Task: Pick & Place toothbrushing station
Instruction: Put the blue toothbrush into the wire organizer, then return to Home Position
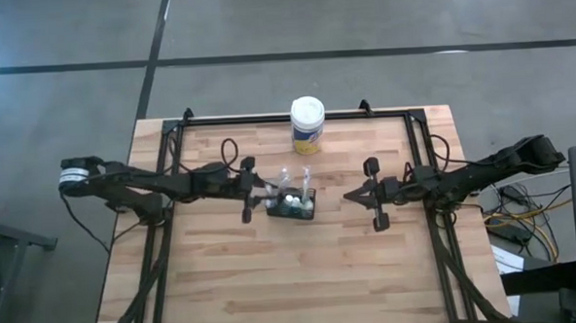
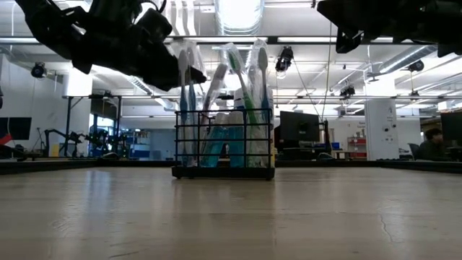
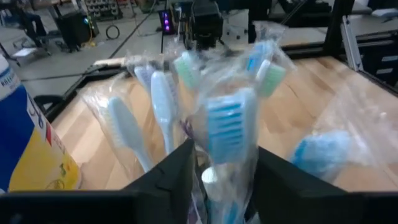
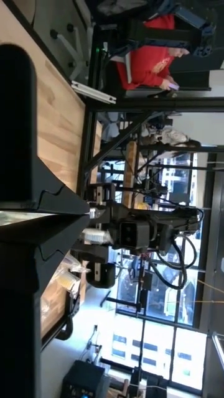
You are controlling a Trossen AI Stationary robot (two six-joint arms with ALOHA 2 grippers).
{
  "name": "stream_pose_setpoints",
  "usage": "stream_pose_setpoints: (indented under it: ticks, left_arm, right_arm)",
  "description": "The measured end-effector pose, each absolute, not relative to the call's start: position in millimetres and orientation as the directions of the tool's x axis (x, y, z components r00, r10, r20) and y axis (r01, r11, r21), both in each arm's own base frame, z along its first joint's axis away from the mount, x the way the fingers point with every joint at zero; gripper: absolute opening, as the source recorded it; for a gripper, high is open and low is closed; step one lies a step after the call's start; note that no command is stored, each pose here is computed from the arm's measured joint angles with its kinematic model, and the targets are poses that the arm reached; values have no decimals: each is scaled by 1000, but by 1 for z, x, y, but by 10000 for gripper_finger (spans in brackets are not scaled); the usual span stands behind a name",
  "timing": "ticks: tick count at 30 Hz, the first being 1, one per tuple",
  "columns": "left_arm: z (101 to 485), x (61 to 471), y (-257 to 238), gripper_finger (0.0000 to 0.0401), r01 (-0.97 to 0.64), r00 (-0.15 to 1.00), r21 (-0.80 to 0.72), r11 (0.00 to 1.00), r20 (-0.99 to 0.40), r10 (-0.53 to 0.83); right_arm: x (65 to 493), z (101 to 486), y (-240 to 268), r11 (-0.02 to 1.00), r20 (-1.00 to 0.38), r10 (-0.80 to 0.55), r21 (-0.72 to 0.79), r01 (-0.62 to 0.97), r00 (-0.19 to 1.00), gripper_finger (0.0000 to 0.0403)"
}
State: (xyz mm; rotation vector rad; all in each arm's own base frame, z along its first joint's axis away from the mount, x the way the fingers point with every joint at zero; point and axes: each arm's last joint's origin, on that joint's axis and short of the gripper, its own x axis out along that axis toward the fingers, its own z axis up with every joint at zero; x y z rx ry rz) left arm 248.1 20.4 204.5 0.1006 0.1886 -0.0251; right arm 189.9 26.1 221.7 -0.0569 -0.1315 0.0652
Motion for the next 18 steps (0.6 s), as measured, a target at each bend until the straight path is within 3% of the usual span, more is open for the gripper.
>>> stream_pose_setpoints:
  ticks: [9, 18]
  left_arm:
    - [213, 244, 21, 224, 3, 987, 126, 992, -157, 17]
    - [233, 227, 19, 252, 1, 993, 150, 989, -118, 17]
  right_arm:
    - [190, 222, 26, 996, 129, 69, -62, -62, 989, 8]
    - [190, 222, 26, 996, 128, 70, -59, -63, 989, 8]
